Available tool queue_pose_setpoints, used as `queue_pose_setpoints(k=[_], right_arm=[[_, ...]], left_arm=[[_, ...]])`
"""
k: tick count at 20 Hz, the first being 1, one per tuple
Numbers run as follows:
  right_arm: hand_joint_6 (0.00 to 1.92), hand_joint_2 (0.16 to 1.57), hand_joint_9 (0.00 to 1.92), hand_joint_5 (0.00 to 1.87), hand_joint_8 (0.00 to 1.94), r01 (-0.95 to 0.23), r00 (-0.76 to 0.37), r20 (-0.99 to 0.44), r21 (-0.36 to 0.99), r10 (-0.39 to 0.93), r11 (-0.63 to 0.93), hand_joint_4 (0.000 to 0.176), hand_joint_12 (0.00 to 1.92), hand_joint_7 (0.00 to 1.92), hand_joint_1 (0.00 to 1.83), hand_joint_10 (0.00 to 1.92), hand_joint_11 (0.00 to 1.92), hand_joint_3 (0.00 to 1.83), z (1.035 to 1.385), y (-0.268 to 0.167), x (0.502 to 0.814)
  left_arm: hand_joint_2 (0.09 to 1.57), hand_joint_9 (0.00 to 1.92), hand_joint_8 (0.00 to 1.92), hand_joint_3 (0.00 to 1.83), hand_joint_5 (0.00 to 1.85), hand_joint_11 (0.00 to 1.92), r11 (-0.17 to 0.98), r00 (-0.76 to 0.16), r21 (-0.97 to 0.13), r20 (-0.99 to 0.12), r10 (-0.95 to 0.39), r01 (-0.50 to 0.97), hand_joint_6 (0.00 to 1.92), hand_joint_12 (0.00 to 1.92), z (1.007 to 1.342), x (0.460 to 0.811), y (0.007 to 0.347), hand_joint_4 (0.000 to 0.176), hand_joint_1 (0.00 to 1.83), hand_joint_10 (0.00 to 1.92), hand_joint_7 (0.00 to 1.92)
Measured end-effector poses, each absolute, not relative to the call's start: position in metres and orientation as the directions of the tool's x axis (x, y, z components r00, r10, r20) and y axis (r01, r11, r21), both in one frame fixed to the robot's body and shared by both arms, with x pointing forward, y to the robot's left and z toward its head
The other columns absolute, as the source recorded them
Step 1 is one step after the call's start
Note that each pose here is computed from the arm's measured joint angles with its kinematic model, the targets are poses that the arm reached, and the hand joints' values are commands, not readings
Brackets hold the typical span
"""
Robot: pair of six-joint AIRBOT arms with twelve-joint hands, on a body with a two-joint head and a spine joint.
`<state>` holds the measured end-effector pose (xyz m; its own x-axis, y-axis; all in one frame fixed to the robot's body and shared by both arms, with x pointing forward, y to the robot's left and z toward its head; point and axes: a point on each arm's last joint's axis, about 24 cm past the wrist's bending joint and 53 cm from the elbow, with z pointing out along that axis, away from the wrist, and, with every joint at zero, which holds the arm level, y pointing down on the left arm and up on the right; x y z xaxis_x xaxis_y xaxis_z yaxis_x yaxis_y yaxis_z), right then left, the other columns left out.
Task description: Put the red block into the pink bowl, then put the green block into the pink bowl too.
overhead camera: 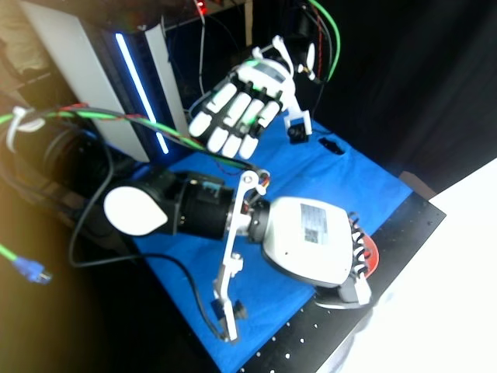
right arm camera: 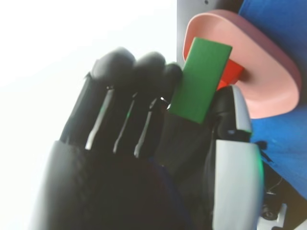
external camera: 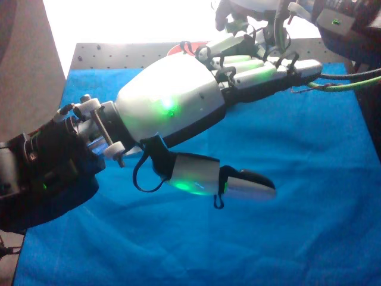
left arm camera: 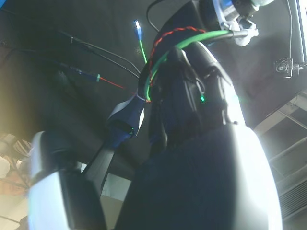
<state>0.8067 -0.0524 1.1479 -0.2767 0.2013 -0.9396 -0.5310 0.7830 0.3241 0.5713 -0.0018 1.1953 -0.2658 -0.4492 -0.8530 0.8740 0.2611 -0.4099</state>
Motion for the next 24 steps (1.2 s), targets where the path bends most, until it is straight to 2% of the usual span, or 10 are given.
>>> queue_pose_setpoints(k=[4, 7, 8, 11, 12, 13, 17, 19, 21, 24], right_arm=[[0.0, 1.07, 1.04, 0.68, 0.0, -0.527, -0.279, -0.938, 0.33, 0.207, 0.783, 0.0, 1.15, 1.0, 1.0, 0.02, 0.52, 0.0, 1.148, -0.053, 0.807], [0.0, 0.91, 0.82, 0.4, 0.0, -0.523, -0.283, -0.936, 0.335, 0.211, 0.783, 0.001, 1.18, 0.76, 0.88, 0.0, 0.24, 0.0, 1.147, -0.054, 0.807], [0.0, 0.88, 0.82, 0.38, 0.0, -0.522, -0.284, -0.935, 0.337, 0.213, 0.784, 0.036, 1.2, 0.75, 0.89, 0.0, 0.25, 0.0, 1.147, -0.054, 0.807], [0.0, 0.82, 0.87, 0.25, 0.0, -0.518, -0.286, -0.933, 0.343, 0.219, 0.783, 0.079, 1.44, 0.67, 0.85, 0.02, 0.35, 0.0, 1.147, -0.055, 0.808], [0.0, 0.8, 0.78, 0.2, 0.0, -0.516, -0.287, -0.932, 0.345, 0.22, 0.784, 0.09, 1.37, 0.59, 0.84, 0.0, 0.26, 0.0, 1.146, -0.057, 0.808], [0.0, 0.75, 0.63, 0.12, 0.0, -0.509, -0.289, -0.93, 0.351, 0.227, 0.786, 0.118, 1.21, 0.49, 0.84, 0.0, 0.16, 0.0, 1.147, -0.061, 0.808], [0.0, 0.74, 0.48, 0.08, 0.0, -0.482, -0.293, -0.921, 0.374, 0.256, 0.792, 0.129, 0.91, 0.48, 0.87, 0.01, 0.0, 0.0, 1.153, -0.08, 0.809], [0.0, 0.73, 0.43, 0.04, 0.0, -0.477, -0.295, -0.918, 0.381, 0.264, 0.792, 0.169, 0.78, 0.42, 0.87, 0.0, 0.0, 0.0, 1.156, -0.088, 0.805], [0.0, 0.69, 0.45, 0.0, 0.0, -0.478, -0.296, -0.918, 0.382, 0.264, 0.791, 0.176, 0.8, 0.45, 0.81, 0.0, 0.0, 0.0, 1.159, -0.092, 0.801], [0.0, 0.65, 0.45, 0.04, 0.0, -0.497, -0.296, -0.915, 0.394, 0.276, 0.773, 0.131, 0.83, 0.4, 0.9, 0.0, 0.05, 0.0, 1.168, -0.094, 0.789]], left_arm=[[0.94, 0.41, 0.0, 0.01, 0.27, 0.0, 0.254, -0.27, -0.418, -0.844, -0.464, 0.872, 0.01, 1.06, 1.198, 0.571, -0.001, 0.0, 0.53, 0.0, 0.37], [0.82, 0.49, 0.01, 0.0, 0.26, 0.06, 0.255, -0.272, -0.423, -0.841, -0.468, 0.869, 0.0, 1.11, 1.198, 0.572, 0.0, 0.007, 0.48, 0.02, 0.43], [0.81, 0.5, 0.0, 0.0, 0.25, 0.05, 0.256, -0.273, -0.426, -0.839, -0.471, 0.868, 0.0, 1.1, 1.198, 0.573, 0.001, 0.011, 0.47, 0.01, 0.43], [0.86, 0.49, 0.0, 0.01, 0.25, 0.06, 0.258, -0.279, -0.432, -0.838, -0.469, 0.864, 0.0, 1.03, 1.195, 0.572, 0.001, 0.026, 0.48, 0.0, 0.43], [0.88, 0.5, 0.0, 0.01, 0.23, 0.09, 0.259, -0.281, -0.436, -0.835, -0.473, 0.862, 0.0, 0.98, 1.195, 0.573, 0.002, 0.019, 0.46, 0.0, 0.44], [0.88, 0.53, 0.0, 0.0, 0.2, 0.16, 0.263, -0.284, -0.446, -0.829, -0.482, 0.855, 0.0, 0.9, 1.195, 0.575, 0.004, 0.056, 0.46, 0.0, 0.46], [0.85, 0.55, 0.0, 0.0, 0.23, 0.17, 0.272, -0.291, -0.46, -0.823, -0.488, 0.845, 0.01, 0.89, 1.192, 0.578, 0.007, 0.056, 0.58, 0.01, 0.46], [0.83, 0.48, 0.0, 0.0, 0.18, 0.11, 0.284, -0.283, -0.454, -0.828, -0.484, 0.844, 0.0, 0.82, 1.193, 0.58, 0.011, 0.103, 0.69, 0.0, 0.41], [0.84, 0.45, 0.0, 0.0, 0.28, 0.02, 0.312, -0.265, -0.445, -0.837, -0.479, 0.839, 0.01, 0.95, 1.194, 0.587, 0.02, 0.017, 0.67, 0.01, 0.4], [0.85, 0.42, 0.0, 0.0, 0.32, 0.0, 0.375, -0.229, -0.437, -0.844, -0.484, 0.817, 0.01, 0.99, 1.195, 0.601, 0.039, 0.0, 0.63, 0.0, 0.35]])
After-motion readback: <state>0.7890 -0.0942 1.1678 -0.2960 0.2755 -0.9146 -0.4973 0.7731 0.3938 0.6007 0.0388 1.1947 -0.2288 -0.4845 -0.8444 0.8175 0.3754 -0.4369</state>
